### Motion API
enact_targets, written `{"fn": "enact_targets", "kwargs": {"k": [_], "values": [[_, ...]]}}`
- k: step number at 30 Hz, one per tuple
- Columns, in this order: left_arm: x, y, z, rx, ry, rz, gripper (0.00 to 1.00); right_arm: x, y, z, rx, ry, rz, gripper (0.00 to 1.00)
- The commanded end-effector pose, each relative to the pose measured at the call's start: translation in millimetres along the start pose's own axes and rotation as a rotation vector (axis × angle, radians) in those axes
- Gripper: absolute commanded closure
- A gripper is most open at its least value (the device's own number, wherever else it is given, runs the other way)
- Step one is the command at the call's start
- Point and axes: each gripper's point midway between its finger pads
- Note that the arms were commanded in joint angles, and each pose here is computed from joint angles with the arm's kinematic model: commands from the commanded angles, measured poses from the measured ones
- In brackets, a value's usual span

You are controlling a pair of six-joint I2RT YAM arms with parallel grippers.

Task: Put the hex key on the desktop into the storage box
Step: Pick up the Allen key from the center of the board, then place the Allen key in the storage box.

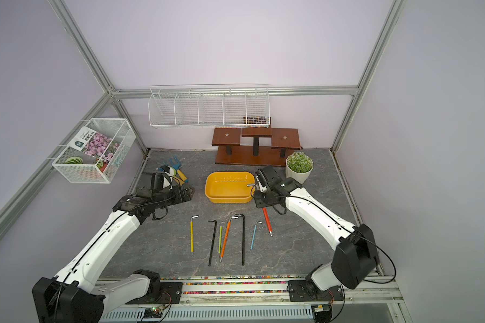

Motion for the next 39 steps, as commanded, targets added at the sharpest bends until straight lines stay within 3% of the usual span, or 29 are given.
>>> {"fn": "enact_targets", "kwargs": {"k": [1, 15, 21, 33, 39], "values": [[0.6, -0.8, -12.2, 0.014, -0.065, 0.022, 0.00, 12.2, 2.3, -30.9, -0.028, -0.131, -0.039, 1.00], [13.5, 13.5, -17.3, 0.042, -0.069, 0.026, 0.00, 33.9, 46.5, -116.9, -0.062, -0.372, -0.099, 1.00], [24.4, 4.9, -28.5, -0.009, -0.083, -0.016, 0.00, 40.9, 62.2, -143.3, -0.099, -0.445, -0.115, 1.00], [26.8, 5.2, -28.2, -0.004, -0.099, 0.012, 0.00, 53.6, 87.9, -178.0, -0.188, -0.587, -0.143, 1.00], [27.4, 7.9, -26.2, 0.011, -0.102, 0.013, 0.00, 59.4, 103.5, -187.4, -0.210, -0.592, -0.165, 1.00]]}}
Point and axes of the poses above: each gripper's point midway between its finger pads, its own y axis out along the fingers, its own x axis along the line the jaws close on, z = x × y, and after that the axes turned 10 degrees about -y, right-handed
